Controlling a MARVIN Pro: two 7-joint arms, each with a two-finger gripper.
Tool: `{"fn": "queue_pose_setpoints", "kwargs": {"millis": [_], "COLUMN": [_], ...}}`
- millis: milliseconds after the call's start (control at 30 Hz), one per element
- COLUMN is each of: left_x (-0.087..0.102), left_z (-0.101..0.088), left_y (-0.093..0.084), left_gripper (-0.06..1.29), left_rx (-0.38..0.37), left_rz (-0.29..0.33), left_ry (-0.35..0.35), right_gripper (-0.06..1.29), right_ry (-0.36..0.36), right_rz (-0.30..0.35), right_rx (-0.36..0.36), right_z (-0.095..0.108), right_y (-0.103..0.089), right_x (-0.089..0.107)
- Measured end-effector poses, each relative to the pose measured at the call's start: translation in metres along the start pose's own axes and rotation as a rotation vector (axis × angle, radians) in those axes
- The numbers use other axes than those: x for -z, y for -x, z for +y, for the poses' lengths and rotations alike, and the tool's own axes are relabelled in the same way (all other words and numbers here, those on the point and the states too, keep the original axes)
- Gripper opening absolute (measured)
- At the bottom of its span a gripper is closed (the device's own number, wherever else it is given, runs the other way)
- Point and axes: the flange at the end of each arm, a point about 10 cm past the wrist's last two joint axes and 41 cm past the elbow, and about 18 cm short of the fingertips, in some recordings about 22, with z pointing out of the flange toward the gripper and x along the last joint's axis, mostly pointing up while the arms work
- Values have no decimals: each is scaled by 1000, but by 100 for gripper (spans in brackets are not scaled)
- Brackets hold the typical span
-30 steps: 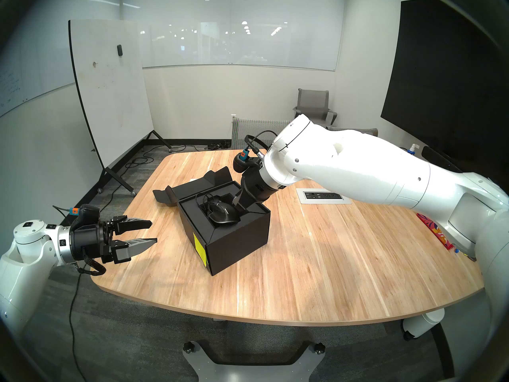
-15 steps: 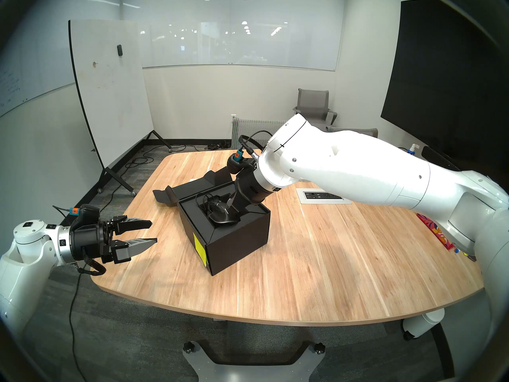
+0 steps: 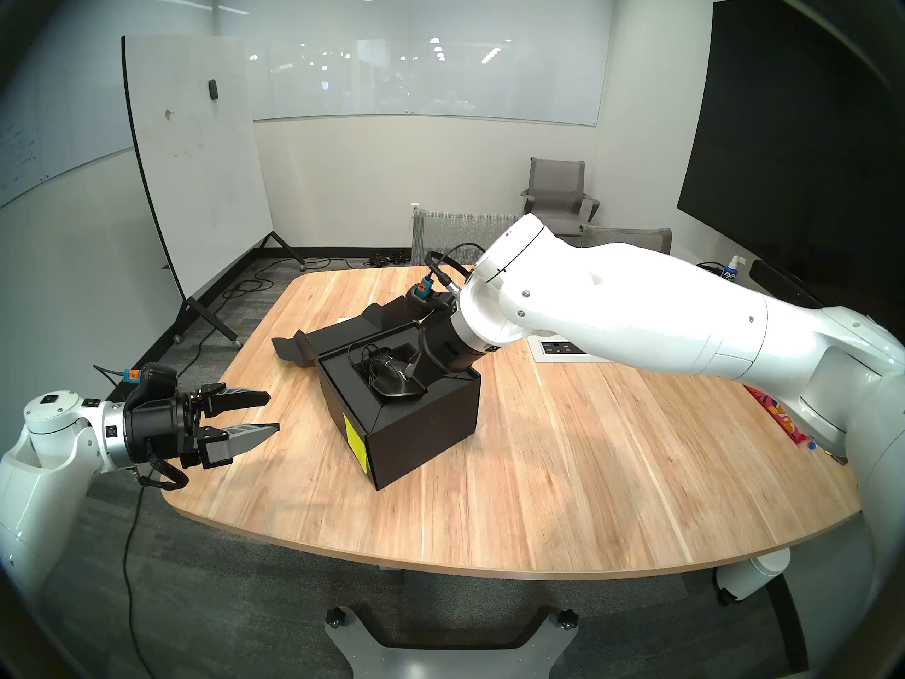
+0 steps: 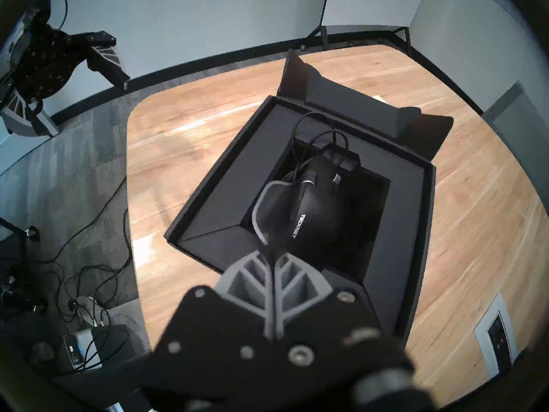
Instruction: Open the box and place the mouse inside
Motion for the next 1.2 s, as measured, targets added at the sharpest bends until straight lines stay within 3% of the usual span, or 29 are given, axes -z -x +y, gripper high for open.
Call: {"fn": "queue_pose_setpoints", "kwargs": {"millis": [433, 867, 1200], "left_x": [0, 0, 0], "left_z": [0, 0, 0], "left_y": [0, 0, 0], "left_gripper": [123, 123, 123], "left_rx": [0, 0, 0], "left_rz": [0, 0, 0], "left_ry": [0, 0, 0], "right_gripper": [-2, -2, -2], "right_ry": [-14, -35, -35], "right_rz": [-10, 16, 10], "right_rx": [-12, 4, 21], "right_z": [11, 14, 11], "right_y": [-1, -10, -6], "right_x": [-29, -39, -33]}}
